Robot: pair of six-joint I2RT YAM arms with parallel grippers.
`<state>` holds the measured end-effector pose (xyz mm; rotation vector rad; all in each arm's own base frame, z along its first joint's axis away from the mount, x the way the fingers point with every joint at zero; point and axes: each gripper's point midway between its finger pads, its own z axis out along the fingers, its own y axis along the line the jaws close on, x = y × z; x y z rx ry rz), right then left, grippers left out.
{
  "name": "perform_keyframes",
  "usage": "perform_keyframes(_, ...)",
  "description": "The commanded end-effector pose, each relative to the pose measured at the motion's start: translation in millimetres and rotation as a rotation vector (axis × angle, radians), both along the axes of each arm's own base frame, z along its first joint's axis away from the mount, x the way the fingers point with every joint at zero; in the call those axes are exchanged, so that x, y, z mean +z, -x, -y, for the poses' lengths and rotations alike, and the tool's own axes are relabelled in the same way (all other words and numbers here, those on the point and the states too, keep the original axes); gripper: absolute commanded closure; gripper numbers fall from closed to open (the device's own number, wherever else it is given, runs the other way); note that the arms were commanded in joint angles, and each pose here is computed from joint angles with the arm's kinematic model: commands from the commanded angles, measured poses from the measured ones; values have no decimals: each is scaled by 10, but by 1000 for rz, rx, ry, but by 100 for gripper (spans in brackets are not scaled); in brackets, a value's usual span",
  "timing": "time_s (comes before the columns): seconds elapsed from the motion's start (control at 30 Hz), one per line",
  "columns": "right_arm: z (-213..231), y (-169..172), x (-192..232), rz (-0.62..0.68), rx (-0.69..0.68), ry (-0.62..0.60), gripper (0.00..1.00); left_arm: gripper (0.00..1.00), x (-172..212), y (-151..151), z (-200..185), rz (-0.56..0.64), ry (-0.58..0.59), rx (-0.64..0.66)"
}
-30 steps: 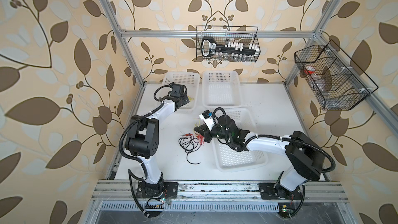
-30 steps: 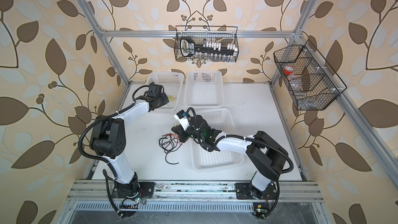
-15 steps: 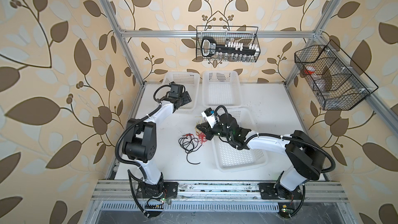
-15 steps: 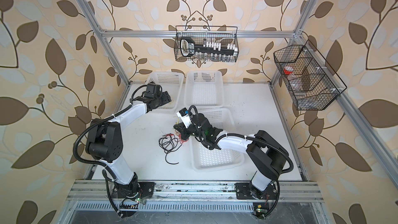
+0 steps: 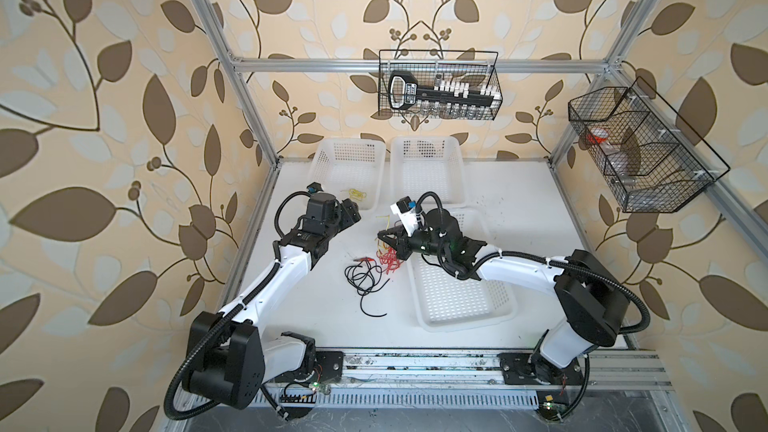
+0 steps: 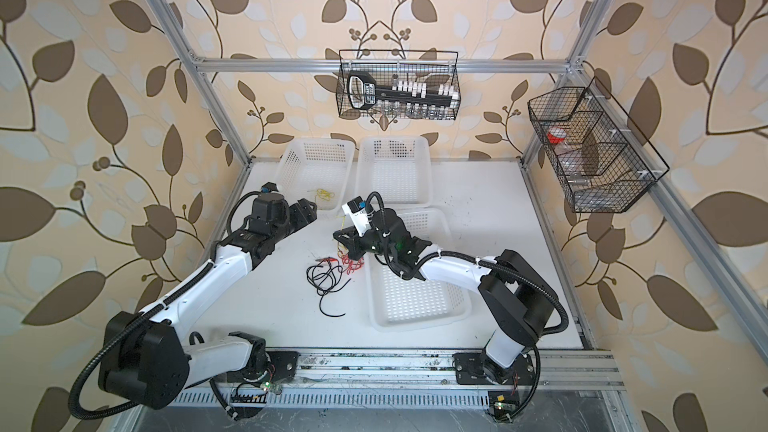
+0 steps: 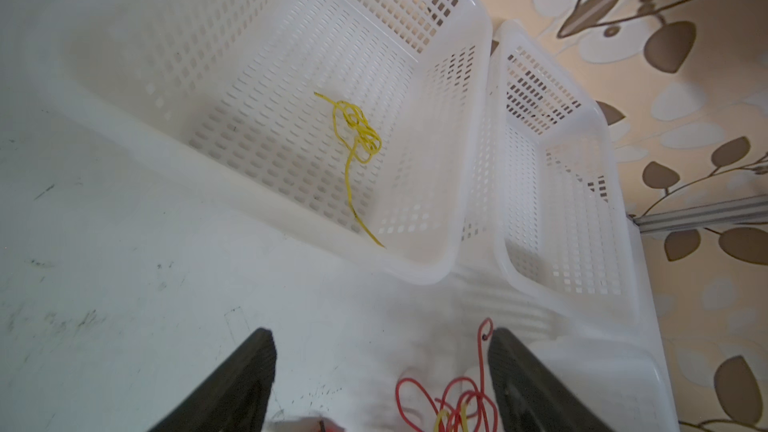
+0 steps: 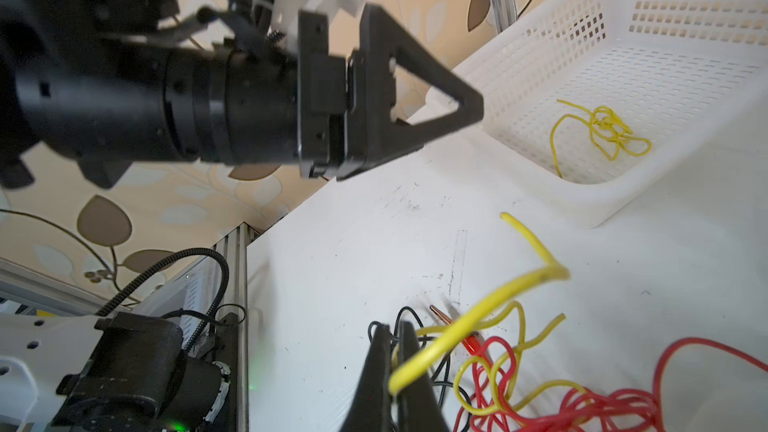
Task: Untangle the cables
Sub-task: 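Move the left gripper back to the yellow wire beside the right gripper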
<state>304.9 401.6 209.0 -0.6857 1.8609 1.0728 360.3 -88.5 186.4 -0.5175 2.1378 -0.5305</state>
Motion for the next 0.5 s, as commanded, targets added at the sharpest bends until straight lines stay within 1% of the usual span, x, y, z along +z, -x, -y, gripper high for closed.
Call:
perform_keyframes(0.0, -29, -45, 213, 10, -11, -19, 100, 19, 276, 169, 238, 134, 38, -97)
perform_keyframes(0.17, -49, -58, 203, -11, -13, -21, 100, 19, 334, 469, 359, 252, 22, -181)
perform_keyframes(0.3, -83, -42, 206, -36, 2, -31, 100, 21, 286, 595, 397, 276, -5, -232)
perform_keyframes(0.47, -90, -50, 219, -65, 4, -34, 100, 28, 192, 675, 540, 295, 2, -316)
